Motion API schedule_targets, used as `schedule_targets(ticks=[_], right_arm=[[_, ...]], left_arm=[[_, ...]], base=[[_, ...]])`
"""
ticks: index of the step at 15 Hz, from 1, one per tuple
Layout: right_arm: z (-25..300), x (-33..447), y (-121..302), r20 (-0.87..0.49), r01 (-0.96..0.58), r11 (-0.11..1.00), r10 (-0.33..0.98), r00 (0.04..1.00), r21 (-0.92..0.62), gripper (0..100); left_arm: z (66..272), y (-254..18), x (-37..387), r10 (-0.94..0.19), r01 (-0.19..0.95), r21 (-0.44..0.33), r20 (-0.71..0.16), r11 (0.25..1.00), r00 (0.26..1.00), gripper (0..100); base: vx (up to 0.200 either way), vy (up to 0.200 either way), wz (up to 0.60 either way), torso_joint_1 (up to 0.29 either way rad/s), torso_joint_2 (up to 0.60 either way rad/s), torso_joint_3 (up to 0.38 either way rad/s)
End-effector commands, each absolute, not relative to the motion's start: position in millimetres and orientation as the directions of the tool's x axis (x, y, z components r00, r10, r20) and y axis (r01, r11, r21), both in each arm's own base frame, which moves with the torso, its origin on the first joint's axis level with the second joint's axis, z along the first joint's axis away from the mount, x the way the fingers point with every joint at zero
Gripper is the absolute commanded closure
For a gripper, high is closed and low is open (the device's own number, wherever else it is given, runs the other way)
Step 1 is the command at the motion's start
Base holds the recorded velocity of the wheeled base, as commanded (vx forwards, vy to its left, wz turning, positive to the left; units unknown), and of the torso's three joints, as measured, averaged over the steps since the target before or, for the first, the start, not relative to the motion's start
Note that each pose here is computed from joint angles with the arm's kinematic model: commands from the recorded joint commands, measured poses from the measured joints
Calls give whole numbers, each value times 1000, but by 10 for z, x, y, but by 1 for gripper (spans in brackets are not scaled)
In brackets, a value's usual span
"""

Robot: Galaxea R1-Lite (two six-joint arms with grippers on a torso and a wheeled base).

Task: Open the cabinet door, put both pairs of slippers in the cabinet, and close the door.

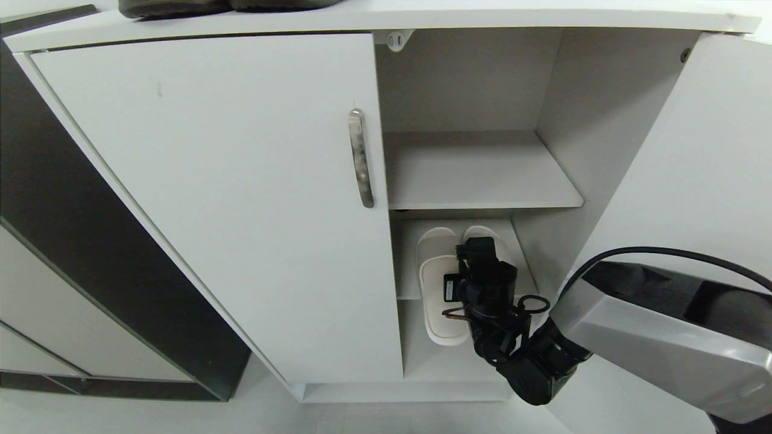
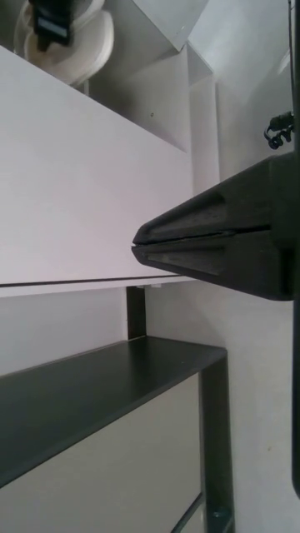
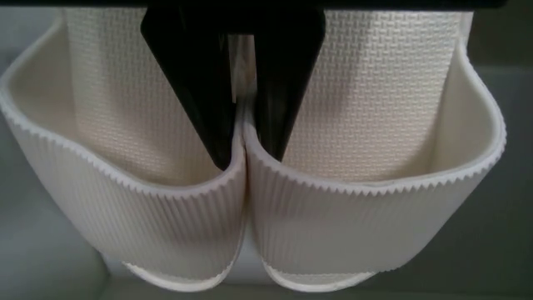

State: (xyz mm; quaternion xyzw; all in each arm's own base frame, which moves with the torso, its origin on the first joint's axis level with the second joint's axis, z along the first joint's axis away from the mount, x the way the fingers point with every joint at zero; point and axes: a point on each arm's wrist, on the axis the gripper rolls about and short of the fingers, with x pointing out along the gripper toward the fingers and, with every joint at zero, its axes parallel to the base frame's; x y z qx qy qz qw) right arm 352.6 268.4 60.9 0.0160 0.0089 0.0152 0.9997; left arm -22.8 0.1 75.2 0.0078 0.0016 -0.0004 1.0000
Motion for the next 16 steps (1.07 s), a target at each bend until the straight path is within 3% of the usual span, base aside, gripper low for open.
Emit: schedule_targets(ticks=[1,6,16], right_arm=[[586,3717,2713,-14,-21,999,21,1000,34,100],[735,4058,2712,25,20,998,-22,999,64,100],[689,4308,2619,7,49,998,-49,999,47,100]], left_arm=[[752,2,-227,2,-1,15,-5,1000,1000,100],[752,1,-227,3,-3,15,-5,1000,1000,100],[752,2,-227,2,-1,15,-5,1000,1000,100]], base=[[0,0,0,0,0,0],[0,0,0,0,0,0],[0,0,0,0,0,0]])
